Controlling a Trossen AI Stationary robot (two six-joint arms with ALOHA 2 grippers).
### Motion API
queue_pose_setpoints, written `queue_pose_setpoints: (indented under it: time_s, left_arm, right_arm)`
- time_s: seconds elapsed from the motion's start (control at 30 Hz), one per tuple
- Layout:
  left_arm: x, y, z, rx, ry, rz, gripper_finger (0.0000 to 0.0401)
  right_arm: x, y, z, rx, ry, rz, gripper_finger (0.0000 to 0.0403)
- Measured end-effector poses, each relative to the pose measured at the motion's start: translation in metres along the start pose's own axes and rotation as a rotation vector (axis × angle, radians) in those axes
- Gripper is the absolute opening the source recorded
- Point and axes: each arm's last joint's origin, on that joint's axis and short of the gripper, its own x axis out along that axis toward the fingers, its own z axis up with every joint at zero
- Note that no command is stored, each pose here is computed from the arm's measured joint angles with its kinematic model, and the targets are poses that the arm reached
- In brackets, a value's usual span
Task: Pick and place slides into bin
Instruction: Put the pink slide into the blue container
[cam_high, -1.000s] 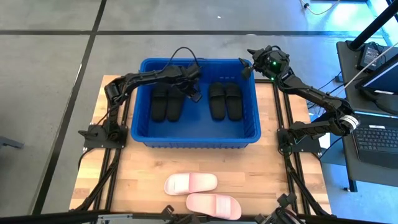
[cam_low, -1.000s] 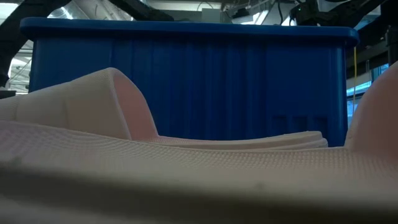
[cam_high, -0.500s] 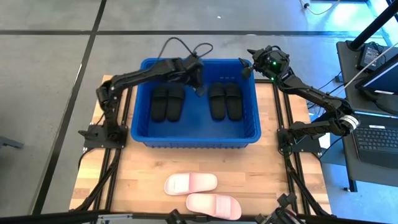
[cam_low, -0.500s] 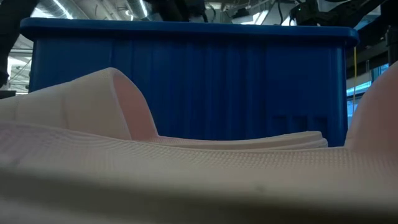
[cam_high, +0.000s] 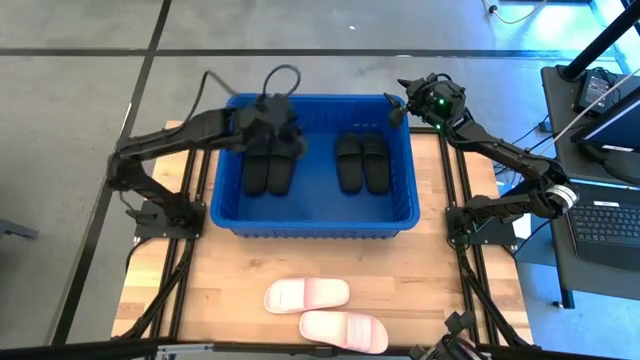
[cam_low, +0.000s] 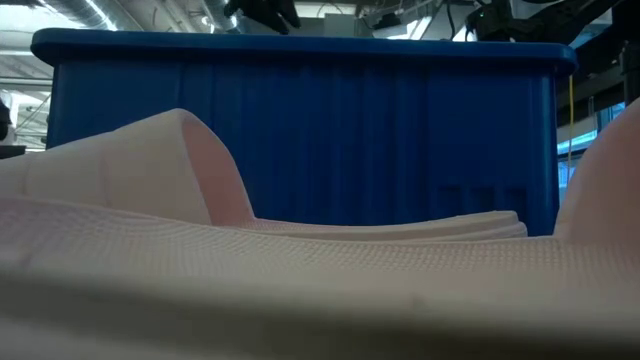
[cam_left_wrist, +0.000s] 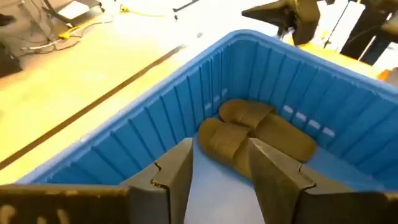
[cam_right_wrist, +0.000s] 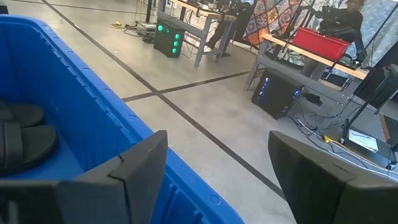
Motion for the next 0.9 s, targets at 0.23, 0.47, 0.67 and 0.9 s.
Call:
queue_pose_setpoints:
  time_s: [0.23,0.47,0.67,0.9]
  left_arm:
    - [-0.014,-0.016,-0.046,0.007,-0.023,-0.090,0.0147]
    - [-0.016,-0.027,-0.095,-0.007,-0.099,-0.238,0.0147]
    - [-0.027,-0.027,-0.123,-0.043,-0.182,-0.359,0.0147]
    - [-0.046,-0.029,-0.147,-0.045,-0.228,-0.474,0.0147]
  right_arm:
    - [0.000,0.001,0.000,-0.001,-0.002,0.006,0.0279]
    - [0.000,0.002,0.001,0.002,-0.009,0.033,0.0279]
    - [0.000,0.002,0.001,0.003,-0.010,0.032,0.0279]
    - [0.000,0.002,0.001,0.006,-0.010,0.032,0.0279]
